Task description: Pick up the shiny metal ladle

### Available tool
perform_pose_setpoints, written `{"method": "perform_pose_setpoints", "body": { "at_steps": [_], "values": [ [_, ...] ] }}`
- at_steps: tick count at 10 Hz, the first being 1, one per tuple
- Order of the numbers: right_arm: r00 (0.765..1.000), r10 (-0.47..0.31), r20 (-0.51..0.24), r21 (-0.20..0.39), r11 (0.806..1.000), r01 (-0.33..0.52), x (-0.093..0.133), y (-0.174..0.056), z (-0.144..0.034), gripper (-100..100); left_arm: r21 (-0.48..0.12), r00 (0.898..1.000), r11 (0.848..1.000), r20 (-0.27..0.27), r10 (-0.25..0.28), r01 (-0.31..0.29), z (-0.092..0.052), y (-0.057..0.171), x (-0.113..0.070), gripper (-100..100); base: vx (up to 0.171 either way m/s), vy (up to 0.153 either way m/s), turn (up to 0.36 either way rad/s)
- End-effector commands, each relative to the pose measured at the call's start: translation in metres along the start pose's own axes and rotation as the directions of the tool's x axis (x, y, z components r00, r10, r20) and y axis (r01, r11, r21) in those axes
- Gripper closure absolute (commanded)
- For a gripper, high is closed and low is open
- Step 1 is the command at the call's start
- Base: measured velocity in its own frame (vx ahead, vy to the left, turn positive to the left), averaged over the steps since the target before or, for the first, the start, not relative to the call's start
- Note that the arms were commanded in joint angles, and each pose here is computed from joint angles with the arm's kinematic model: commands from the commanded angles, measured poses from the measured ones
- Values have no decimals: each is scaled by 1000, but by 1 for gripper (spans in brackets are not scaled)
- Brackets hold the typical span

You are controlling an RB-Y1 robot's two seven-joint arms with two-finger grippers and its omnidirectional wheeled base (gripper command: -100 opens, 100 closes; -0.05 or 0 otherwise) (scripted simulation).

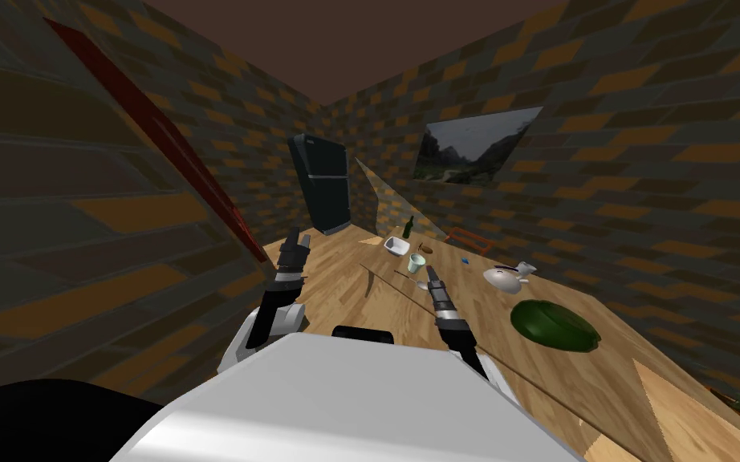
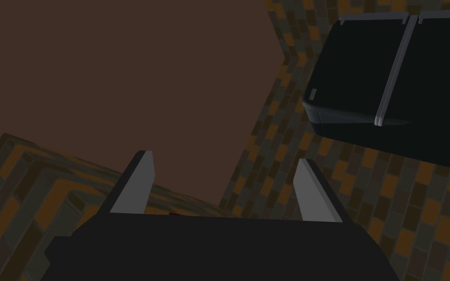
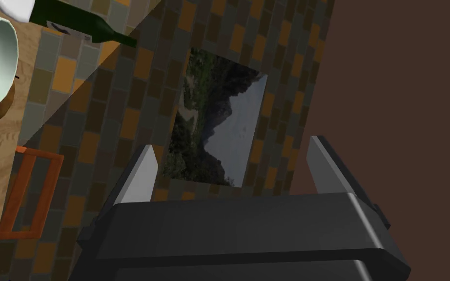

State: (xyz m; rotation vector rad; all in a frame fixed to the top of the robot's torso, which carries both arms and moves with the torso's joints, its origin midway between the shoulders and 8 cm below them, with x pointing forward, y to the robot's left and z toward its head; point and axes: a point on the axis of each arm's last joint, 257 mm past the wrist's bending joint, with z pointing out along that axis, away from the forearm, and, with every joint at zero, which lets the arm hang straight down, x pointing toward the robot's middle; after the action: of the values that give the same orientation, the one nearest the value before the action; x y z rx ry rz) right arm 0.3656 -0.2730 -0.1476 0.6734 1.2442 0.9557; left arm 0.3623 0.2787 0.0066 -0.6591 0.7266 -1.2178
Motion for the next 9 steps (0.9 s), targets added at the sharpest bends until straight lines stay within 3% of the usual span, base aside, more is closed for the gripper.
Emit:
{"method": "perform_pose_setpoints", "body": {
  "at_steps": [1, 2, 3, 4, 5, 6, 7, 8, 9],
  "values": [
    [997, -44, -59, 82, 995, 48, 12, -35, -19, -100, 0, 1000, 1000, 0, 0, 0, 0, 0, 0, 0, -30, 27, 122],
    [991, -78, -110, 138, 986, 93, 22, -61, -34, -100, 0, 1000, 1000, 0, 0, 0, 0, 0, 0, 0, -44, 41, 259],
    [990, -75, -116, 157, 983, 93, 24, -70, -38, -100, 0, 1000, 1000, 0, 0, 0, 0, 0, 0, 0, -32, 28, 80],
    [979, -103, -175, 223, 964, 142, 35, -101, -59, -100, 0, 1000, 1000, 0, 0, 0, 0, 0, 0, 0, -24, 30, 150],
    [979, -103, -175, 223, 964, 142, 35, -101, -59, -100, 0, 1000, 1000, 0, 0, 0, 0, 0, 0, 0, -14, 22, 86],
    [964, -129, -233, 271, 943, 192, 43, -126, -79, -100, 0, 1000, 1000, 0, 0, 0, 0, 0, 0, 0, -17, 33, 170],
    [963, -127, -238, 284, 939, 194, 45, -132, -83, -100, 0, 1000, 1000, 0, 0, 0, 0, 0, 0, 0, -12, 26, 95],
    [944, -152, -292, 310, 919, 244, 51, -148, -100, -100, 0, 1000, 1000, 0, 0, 0, 0, 0, 0, 0, -10, 34, 192],
    [942, -145, -303, 337, 908, 248, 53, -161, -110, -100, 0, 1000, 1000, 0, 0, 0, 0, 0, 0, 0, -6, 23, 107]
  ]
}}
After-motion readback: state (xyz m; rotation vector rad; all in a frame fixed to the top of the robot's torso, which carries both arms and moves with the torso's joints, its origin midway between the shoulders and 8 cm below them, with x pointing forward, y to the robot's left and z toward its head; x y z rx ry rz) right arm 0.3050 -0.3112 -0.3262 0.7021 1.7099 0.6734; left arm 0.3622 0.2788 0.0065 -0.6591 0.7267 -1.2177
